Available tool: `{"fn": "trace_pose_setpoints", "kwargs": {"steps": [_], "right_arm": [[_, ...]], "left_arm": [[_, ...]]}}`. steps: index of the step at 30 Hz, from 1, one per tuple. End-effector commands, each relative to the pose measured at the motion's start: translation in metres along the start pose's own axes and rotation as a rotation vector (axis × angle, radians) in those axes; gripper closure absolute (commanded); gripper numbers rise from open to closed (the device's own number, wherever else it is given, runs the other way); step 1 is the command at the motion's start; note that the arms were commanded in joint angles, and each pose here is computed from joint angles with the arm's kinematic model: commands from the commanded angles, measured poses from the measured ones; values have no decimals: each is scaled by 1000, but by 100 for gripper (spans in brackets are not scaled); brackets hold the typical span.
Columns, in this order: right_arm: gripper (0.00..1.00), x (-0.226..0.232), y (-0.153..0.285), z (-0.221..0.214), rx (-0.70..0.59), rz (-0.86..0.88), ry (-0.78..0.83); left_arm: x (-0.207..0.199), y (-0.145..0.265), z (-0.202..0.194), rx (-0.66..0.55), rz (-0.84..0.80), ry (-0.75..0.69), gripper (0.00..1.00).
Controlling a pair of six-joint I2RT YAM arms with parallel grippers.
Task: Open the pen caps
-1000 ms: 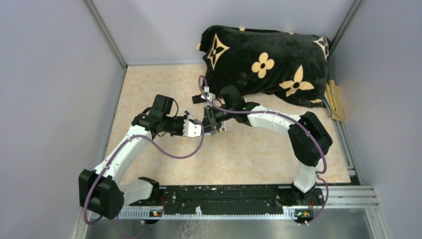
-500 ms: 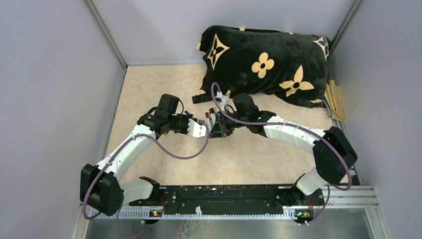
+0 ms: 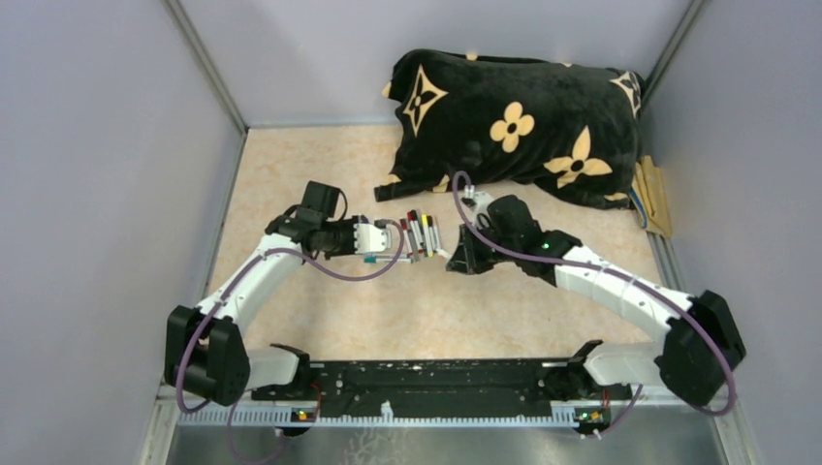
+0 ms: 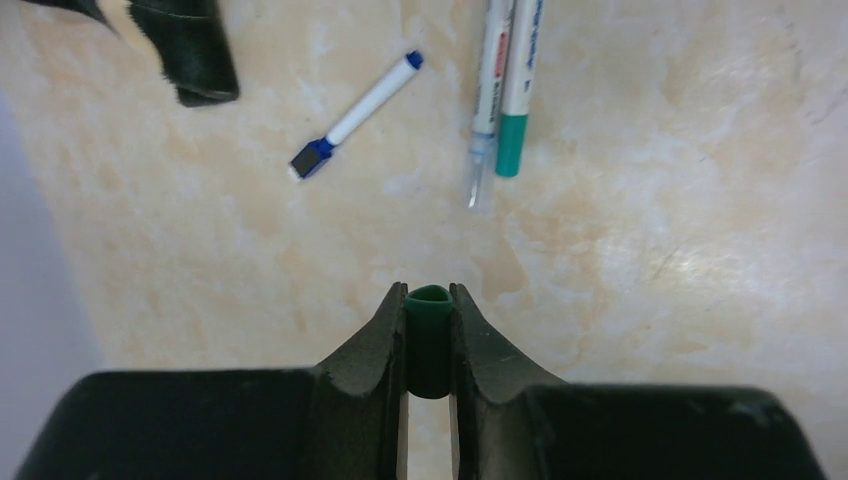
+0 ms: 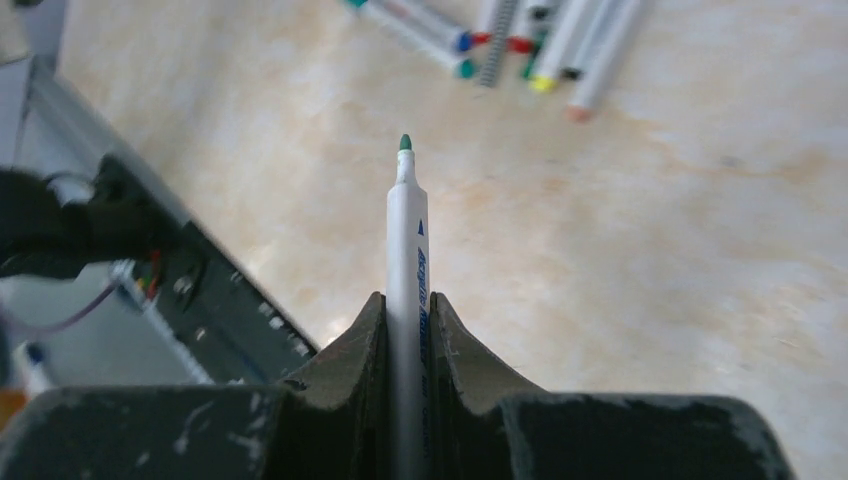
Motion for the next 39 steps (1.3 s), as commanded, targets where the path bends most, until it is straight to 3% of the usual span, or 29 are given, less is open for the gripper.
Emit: {"fn": "trace_pose_setpoints", "kwargs": {"steps": [1, 7, 12, 17, 20, 26, 39], "right_arm": [[100, -32, 26, 14, -360, -327, -71], [100, -79, 36, -14, -553, -495, -235], [100, -108, 29, -36, -606, -591, -286], [100, -120, 19, -37, -612, -654, -277], [98, -122, 14, -34, -614, -648, -261], [83, -130, 3, -30, -581, -620, -252], [75, -142, -13, -33, -486, -680, -268]], "left_arm": [[-34, -20, 5, -103, -157, 238, 100], [-45, -43, -19, -136, -197, 489, 100], [-45, -56, -44, -117, -197, 659, 100], [-52, -66, -49, -90, -218, 715, 98], [-56, -69, -50, -81, -213, 729, 92], [-66, -71, -52, -61, -219, 731, 70], [-60, -59, -48, -71, -220, 732, 43]]}}
Point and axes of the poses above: each gripper's point midway between its finger pads, its own y axis back along the fingers, its own x axis along the line the jaws close on, z = x × y, the point moved 9 cm from there along y, back along the fingers, and after that the axes turned 11 degrees about -y, right-handed, at the moved point
